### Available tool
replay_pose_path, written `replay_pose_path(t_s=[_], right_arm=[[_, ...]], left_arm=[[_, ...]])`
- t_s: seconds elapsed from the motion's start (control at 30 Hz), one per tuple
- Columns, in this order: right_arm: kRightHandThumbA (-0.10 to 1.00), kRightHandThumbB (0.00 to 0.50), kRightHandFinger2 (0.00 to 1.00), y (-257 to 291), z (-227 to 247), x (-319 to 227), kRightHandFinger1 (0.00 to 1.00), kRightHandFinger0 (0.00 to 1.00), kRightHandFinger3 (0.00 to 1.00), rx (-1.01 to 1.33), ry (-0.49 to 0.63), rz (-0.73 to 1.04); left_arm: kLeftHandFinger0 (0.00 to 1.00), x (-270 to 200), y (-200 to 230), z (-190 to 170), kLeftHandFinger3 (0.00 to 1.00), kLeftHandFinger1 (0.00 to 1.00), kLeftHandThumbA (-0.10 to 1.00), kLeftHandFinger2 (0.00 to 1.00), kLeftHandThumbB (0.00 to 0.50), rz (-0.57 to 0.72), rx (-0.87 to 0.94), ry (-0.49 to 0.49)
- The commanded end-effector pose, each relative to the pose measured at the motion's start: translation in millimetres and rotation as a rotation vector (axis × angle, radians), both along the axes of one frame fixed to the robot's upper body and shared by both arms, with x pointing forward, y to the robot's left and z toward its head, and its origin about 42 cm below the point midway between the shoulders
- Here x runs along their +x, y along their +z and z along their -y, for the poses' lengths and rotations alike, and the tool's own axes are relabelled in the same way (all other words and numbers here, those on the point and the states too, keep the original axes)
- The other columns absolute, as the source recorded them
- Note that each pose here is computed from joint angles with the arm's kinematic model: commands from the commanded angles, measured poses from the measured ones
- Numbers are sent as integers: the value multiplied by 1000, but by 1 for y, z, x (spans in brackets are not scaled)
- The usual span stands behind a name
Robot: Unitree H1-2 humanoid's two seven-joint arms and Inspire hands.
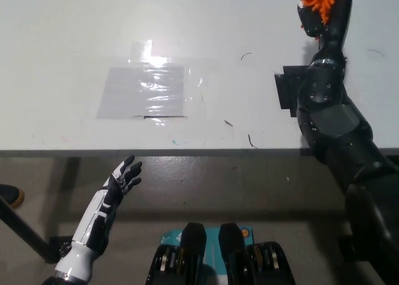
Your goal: The robot uses it right hand to pick up an extended orange duster kept in the middle of the desk and presses its handle against the desk to collapse it
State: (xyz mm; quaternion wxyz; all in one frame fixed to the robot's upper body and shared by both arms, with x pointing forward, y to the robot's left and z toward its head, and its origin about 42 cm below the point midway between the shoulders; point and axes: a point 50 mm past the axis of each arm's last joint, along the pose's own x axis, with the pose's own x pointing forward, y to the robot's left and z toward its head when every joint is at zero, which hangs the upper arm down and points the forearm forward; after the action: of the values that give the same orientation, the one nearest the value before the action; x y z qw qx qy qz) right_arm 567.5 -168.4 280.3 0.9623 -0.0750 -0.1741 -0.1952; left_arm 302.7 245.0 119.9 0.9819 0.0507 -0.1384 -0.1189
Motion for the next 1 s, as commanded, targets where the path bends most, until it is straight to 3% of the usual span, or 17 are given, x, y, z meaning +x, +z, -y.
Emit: replay_pose_path(t_s=[0.0, 0.07, 0.2, 0.27, 0.43, 0.47, 0.5, 0.57, 0.63, 0.7, 0.73, 0.8, 0.83, 0.9, 0.97], right_arm=[[-100, 144, 459, -43, 15, -6, 129, 16, 546, -88, 69, -170], [-100, 151, 548, -77, 35, -14, 218, 2, 536, -171, 107, -326], [-100, 154, 572, -81, 39, -15, 258, 0, 512, -183, 117, -351], [-100, 166, 649, -104, 57, -23, 304, 0, 540, -264, 172, -456], [-100, 151, 695, -119, 71, -29, 375, 6, 570, -254, 214, -566], [-100, 141, 741, -122, 78, -29, 396, 20, 665, -239, 201, -645], [-100, 138, 689, -123, 81, -29, 384, 11, 663, -231, 197, -680], [-100, 126, 496, -124, 85, -29, 219, 0, 584, -235, 176, -725], [-100, 124, 458, -123, 85, -29, 181, 0, 556, -234, 177, -727], [-100, 113, 588, -130, 101, -33, 208, 0, 691, -220, 141, -761], [-100, 108, 731, -130, 101, -33, 309, 0, 783, -220, 141, -762], [-100, 106, 767, -130, 101, -33, 344, 0, 816, -219, 142, -764], [-100, 137, 715, -125, 100, -33, 379, 25, 625, -194, 88, -651], [-100, 129, 733, -94, 87, -20, 421, 61, 584, -165, 74, -465], [-100, 128, 733, -92, 86, -19, 423, 64, 584, -163, 72, -455]], left_arm=[[1000, 3, 11, -4, 1000, 1000, 1000, 1000, 52, 51, -1, 0], [1000, 3, 11, -4, 1000, 1000, 1000, 1000, 60, 50, 3, 3], [1000, 3, 11, -4, 1000, 1000, 1000, 1000, 65, 49, 4, 4], [1000, 4, 12, -4, 1000, 1000, 1000, 1000, 59, 54, -1, -1], [1000, 4, 11, -4, 1000, 1000, 1000, 1000, 58, 48, -1, -6], [1000, 4, 12, -3, 1000, 1000, 1000, 1000, 46, 58, 6, -8], [1000, 5, 12, -3, 1000, 1000, 1000, 1000, 44, 62, 10, -9], [1000, 5, 13, -4, 1000, 1000, 1000, 1000, 47, 62, 10, -1], [1000, 5, 13, -4, 1000, 1000, 1000, 1000, 48, 62, 10, -1], [1000, 6, 13, -4, 1000, 1000, 1000, 1000, 44, 63, 10, -4], [1000, 6, 13, -4, 1000, 1000, 1000, 1000, 44, 63, 10, -4], [1000, 6, 13, -4, 1000, 1000, 1000, 1000, 44, 63, 10, -4], [1000, 3, 11, -5, 1000, 1000, 1000, 1000, 31, 66, 12, -4], [1000, 4, 12, -6, 1000, 1000, 1000, 1000, 28, 74, 21, 0], [1000, 4, 12, -6, 1000, 1000, 1000, 1000, 28, 75, 22, 1]])
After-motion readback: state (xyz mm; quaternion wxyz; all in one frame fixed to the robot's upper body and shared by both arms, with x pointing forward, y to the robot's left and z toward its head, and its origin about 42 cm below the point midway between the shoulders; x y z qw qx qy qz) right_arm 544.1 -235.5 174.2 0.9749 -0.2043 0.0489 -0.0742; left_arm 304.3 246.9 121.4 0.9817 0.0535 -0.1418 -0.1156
